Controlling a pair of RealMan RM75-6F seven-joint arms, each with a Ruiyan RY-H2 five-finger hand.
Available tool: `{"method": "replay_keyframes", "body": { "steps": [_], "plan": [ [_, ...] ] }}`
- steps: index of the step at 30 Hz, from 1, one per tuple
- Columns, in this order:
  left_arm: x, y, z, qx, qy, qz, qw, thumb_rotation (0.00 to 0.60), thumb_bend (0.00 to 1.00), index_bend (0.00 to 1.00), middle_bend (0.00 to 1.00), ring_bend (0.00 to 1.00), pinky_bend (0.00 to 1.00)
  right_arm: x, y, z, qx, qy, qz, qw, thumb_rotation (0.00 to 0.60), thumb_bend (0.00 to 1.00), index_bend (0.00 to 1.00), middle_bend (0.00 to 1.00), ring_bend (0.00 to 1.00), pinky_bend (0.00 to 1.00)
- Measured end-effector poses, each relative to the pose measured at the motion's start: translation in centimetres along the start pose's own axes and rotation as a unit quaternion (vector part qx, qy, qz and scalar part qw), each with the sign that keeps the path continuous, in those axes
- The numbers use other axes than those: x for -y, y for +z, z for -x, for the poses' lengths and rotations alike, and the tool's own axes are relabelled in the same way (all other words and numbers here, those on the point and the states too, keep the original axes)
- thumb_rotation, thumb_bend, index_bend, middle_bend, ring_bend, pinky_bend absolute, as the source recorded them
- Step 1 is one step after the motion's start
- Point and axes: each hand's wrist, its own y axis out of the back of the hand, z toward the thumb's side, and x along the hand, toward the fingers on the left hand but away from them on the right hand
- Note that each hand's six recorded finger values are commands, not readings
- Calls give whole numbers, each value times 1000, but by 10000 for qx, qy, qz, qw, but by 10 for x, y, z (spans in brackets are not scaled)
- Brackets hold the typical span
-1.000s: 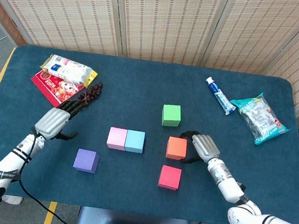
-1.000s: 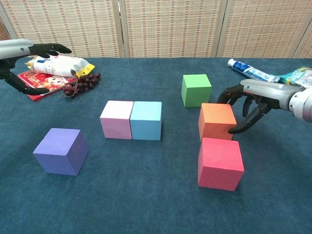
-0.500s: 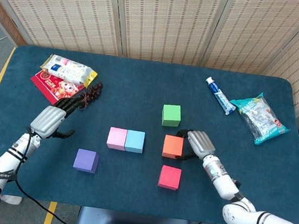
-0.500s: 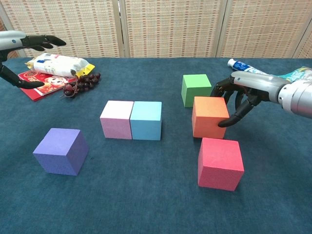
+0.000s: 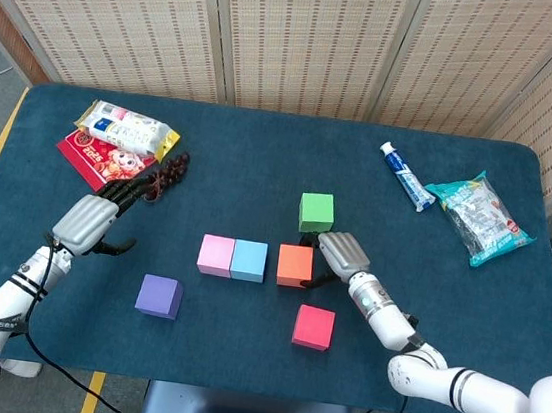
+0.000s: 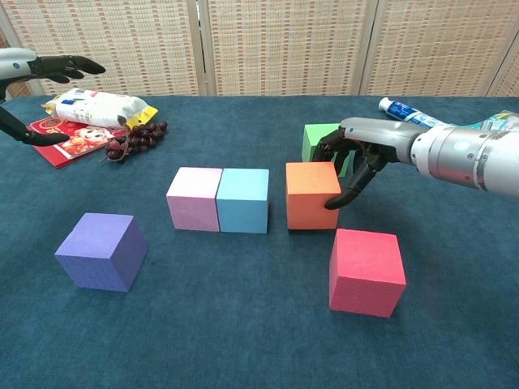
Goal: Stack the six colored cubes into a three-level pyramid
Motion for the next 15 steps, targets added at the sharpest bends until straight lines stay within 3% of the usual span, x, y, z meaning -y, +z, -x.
{"method": "replay_keyframes", "body": {
  "steps": [15],
  "plan": [
    [1,-4,2,8,23,51,10000,600,339,0,0,0,74,9,13,15,17,0,67,10000,600,128,531,463,443,590]
  ]
}}
